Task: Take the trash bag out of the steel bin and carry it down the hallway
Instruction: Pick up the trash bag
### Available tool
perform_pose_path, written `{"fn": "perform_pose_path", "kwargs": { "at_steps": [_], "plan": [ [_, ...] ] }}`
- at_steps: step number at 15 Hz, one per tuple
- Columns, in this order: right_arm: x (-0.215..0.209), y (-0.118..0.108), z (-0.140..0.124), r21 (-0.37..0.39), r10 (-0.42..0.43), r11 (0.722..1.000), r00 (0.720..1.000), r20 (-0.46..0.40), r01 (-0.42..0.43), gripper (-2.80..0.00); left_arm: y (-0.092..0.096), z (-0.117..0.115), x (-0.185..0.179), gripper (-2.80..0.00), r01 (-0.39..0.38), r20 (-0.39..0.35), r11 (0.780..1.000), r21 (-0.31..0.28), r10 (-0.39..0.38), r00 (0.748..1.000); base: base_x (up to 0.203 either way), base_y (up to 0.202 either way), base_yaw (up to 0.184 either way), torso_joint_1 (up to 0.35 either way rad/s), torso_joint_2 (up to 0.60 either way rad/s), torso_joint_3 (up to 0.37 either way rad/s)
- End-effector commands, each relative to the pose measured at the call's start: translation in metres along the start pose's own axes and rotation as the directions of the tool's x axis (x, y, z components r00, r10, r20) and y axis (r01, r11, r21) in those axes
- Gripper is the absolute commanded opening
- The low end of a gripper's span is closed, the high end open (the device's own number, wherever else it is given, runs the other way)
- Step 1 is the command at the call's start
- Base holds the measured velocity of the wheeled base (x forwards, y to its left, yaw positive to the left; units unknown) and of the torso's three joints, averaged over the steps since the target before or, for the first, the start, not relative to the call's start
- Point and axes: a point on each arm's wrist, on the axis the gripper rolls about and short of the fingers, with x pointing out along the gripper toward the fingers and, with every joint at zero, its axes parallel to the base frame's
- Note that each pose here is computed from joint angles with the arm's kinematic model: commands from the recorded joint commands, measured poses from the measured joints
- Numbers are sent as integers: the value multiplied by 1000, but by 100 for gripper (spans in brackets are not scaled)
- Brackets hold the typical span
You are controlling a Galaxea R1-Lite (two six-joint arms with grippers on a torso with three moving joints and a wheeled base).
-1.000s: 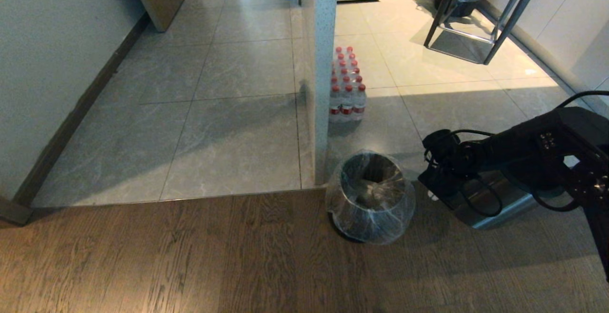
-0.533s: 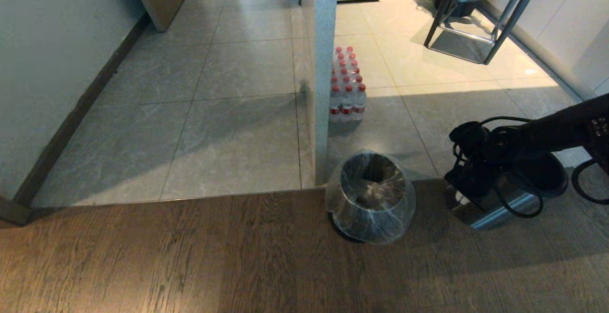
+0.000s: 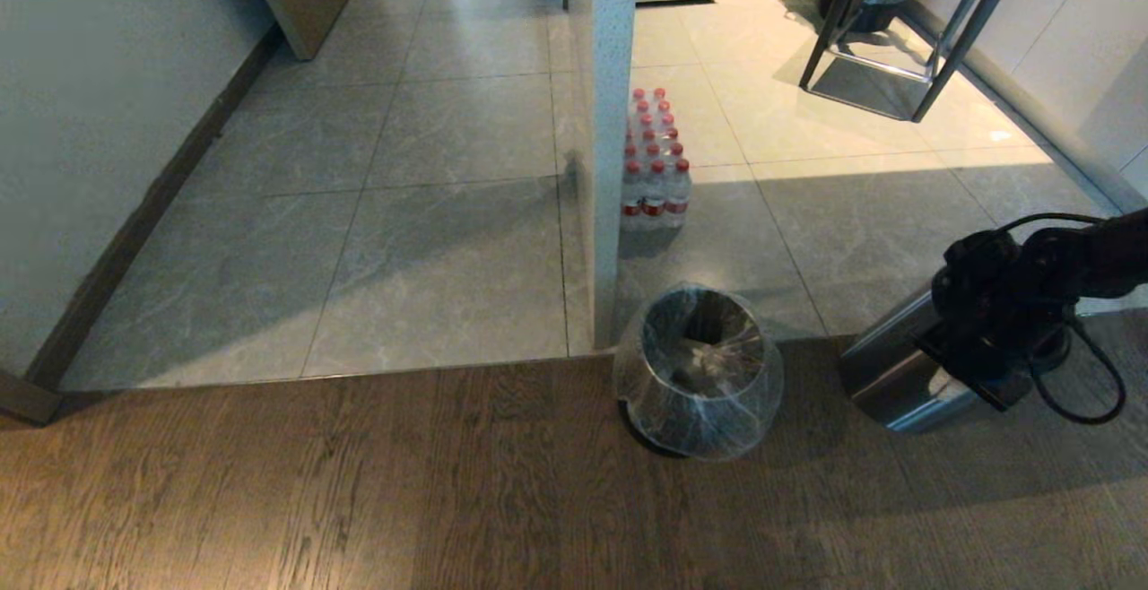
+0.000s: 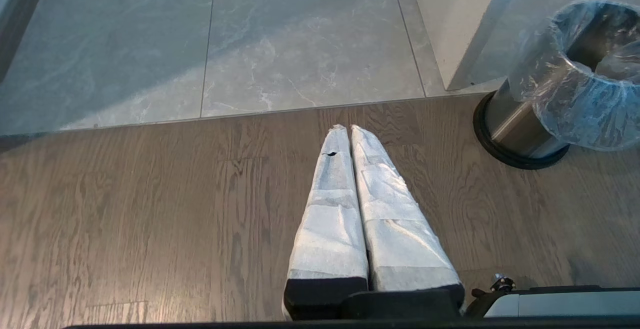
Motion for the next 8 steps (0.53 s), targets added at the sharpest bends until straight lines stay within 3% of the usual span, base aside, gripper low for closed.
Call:
{"fn": "perform_pose_path", "kwargs": {
  "at_steps": [1, 3, 5, 6, 8],
  "plan": [
    [14, -9, -6, -71, -79, 995, 993, -86, 73, -280, 0, 0, 0, -280, 0, 0, 1000, 0, 0, 1000, 0, 0, 0, 0, 0, 0],
    [20, -5, -18, -215, -104, 974, 988, -115, 78, -280, 0, 0, 0, -280, 0, 0, 1000, 0, 0, 1000, 0, 0, 0, 0, 0, 0],
    [22, 2, -27, -373, -101, 926, 990, -102, 56, -280, 0, 0, 0, -280, 0, 0, 1000, 0, 0, 1000, 0, 0, 0, 0, 0, 0],
    [24, 7, -30, -427, -69, 904, 994, -81, 29, -280, 0, 0, 0, -280, 0, 0, 1000, 0, 0, 1000, 0, 0, 0, 0, 0, 0],
    [35, 18, -29, -459, 24, 888, 1000, -7, -24, -280, 0, 0, 0, -280, 0, 0, 1000, 0, 0, 1000, 0, 0, 0, 0, 0, 0]
  ]
}}
